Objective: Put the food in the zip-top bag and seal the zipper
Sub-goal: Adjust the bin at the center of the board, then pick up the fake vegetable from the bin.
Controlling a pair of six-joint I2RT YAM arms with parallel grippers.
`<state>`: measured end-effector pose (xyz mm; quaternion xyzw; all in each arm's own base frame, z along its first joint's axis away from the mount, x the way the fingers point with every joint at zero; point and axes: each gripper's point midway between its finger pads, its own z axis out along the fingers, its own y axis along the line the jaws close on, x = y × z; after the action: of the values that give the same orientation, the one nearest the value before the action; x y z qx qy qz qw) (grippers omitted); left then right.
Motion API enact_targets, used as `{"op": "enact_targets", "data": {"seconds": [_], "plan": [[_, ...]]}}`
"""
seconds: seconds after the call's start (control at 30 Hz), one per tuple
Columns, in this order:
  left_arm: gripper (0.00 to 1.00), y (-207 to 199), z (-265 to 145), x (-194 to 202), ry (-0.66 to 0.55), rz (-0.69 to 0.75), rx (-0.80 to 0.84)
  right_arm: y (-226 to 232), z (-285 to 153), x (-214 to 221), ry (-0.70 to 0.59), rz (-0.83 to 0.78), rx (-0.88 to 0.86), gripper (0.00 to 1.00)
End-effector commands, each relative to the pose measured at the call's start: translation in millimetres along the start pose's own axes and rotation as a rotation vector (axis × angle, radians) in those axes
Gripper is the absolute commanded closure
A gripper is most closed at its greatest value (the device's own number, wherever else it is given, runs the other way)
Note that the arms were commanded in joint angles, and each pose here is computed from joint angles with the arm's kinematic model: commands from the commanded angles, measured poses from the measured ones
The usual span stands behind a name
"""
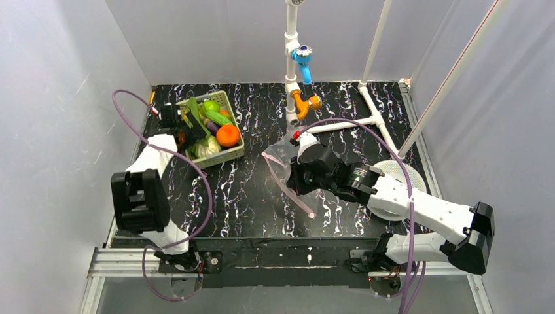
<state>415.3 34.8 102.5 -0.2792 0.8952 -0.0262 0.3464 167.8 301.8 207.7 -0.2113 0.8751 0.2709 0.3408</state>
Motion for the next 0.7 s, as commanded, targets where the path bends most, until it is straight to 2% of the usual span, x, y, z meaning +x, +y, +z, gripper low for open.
{"op": "enact_targets", "data": {"seconds": [0.0, 0.07, 0.27, 0.4, 0.47, 0.53, 0.63, 0.67], "plan": [[0.12, 14.7, -34.2, 69.3, 0.172, -0.061, 0.004, 7.7, -3.7, -11.4, -0.057, -0.012, -0.044, 0.99], [0.11, 11.2, -46.9, 60.2, 0.121, -0.047, 0.039, 7.4, -4.7, -9.8, -0.056, -0.016, -0.048, 0.99], [0.03, -17.4, -87.4, 0.6, -0.019, 0.072, 0.149, 3.1, -10.5, -5.3, -0.065, -0.009, -0.048, 0.99], [0.03, -15.4, -76.1, -26.1, -0.068, 0.138, 0.089, 3.7, -10.9, -4.2, -0.058, 0.004, -0.049, 0.99], [0.04, -8.6, -59.6, -29.9, -0.055, 0.147, 0.036, 6.1, -11.8, -5.8, -0.054, 0.008, -0.054, 0.99], [0.08, -13.0, -43.1, -32.0, -0.026, 0.140, 0.062, 8.8, -12.6, -7.7, -0.051, 0.009, -0.061, 0.99], [0.16, -25.0, -14.0, -21.2, 0.091, 0.117, 0.143, 9.9, -10.5, -8.8, -0.045, 0.009, -0.059, 0.99], [0.22, -23.7, -5.7, -13.3, 0.141, 0.108, 0.145, 10.8, -9.6, -9.7, -0.043, 0.009, -0.058, 0.99]]}}
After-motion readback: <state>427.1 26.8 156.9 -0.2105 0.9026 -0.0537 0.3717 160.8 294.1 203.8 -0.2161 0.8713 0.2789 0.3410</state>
